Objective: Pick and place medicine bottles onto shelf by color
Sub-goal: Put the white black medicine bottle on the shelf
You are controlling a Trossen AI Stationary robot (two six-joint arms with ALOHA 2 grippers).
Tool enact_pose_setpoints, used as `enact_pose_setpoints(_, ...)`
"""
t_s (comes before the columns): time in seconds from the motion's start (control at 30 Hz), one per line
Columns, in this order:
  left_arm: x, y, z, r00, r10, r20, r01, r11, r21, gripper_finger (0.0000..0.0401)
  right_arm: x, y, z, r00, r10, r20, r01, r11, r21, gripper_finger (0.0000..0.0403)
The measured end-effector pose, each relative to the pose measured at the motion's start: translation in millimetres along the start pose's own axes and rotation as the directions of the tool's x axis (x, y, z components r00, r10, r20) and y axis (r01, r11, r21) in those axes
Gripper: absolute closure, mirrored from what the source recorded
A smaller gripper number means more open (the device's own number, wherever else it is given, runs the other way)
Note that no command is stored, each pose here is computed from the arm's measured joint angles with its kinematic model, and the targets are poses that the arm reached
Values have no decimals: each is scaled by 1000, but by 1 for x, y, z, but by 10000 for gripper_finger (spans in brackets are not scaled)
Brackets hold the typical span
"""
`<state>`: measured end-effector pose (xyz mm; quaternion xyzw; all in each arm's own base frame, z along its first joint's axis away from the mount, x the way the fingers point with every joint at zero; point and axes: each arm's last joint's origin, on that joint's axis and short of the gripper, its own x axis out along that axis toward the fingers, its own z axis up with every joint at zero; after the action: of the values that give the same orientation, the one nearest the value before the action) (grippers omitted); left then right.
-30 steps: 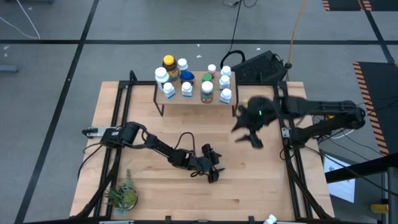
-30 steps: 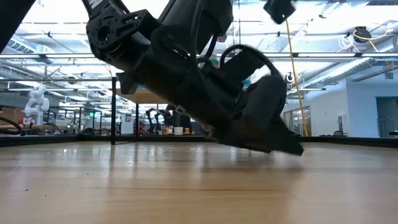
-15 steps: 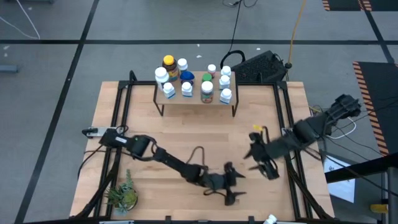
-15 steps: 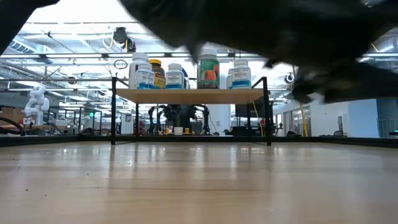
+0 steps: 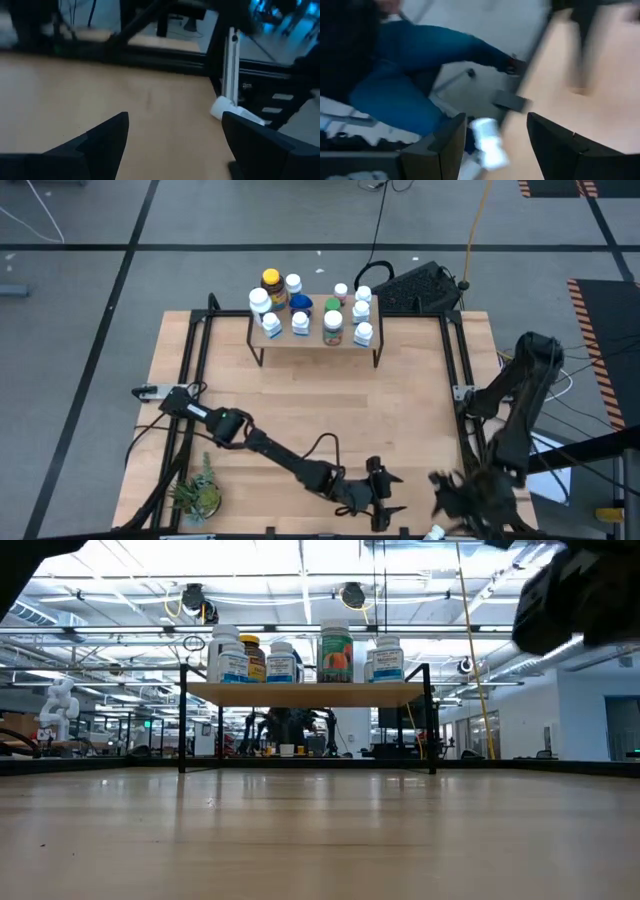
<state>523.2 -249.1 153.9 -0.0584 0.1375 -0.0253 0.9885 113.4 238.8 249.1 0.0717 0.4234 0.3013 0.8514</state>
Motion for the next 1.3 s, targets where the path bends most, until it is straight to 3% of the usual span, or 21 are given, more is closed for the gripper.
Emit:
enact_pose_setpoints(0.13,-4,-10,-14,997,-53,-48,42,976,-214,80,31,21,-17,999,35,29,-33,997,-70,200)
enact_pose_setpoints(0.23,-10,-24,-17,996,-77,-45,61,956,-286,80,50,28,-28,999,40,4,-39,993,-111,200)
enact_pose_setpoints(0.53,-22,-45,-13,995,62,78,-34,948,-316,80,93,22,-55,994,-37,-103,16,980,-199,196)
enact_pose_setpoints(0.8,-30,-59,-13,994,37,106,-1,949,-317,80,97,23,-61,992,-66,-105,32,954,-298,165)
enact_pose_setpoints(1.0,-33,-66,-18,996,31,78,-5,951,-310,80,105,21,-69,987,-146,-67,108,911,-398,155)
enact_pose_setpoints(1.2,-35,-68,-21,997,44,63,-23,954,-300,80,124,14,-79,979,-179,-97,126,907,-402,167)
enact_pose_setpoints(1.3,-35,-68,-21,997,44,63,-23,953,-302,80,129,6,-78,971,-207,-118,157,928,-338,189)
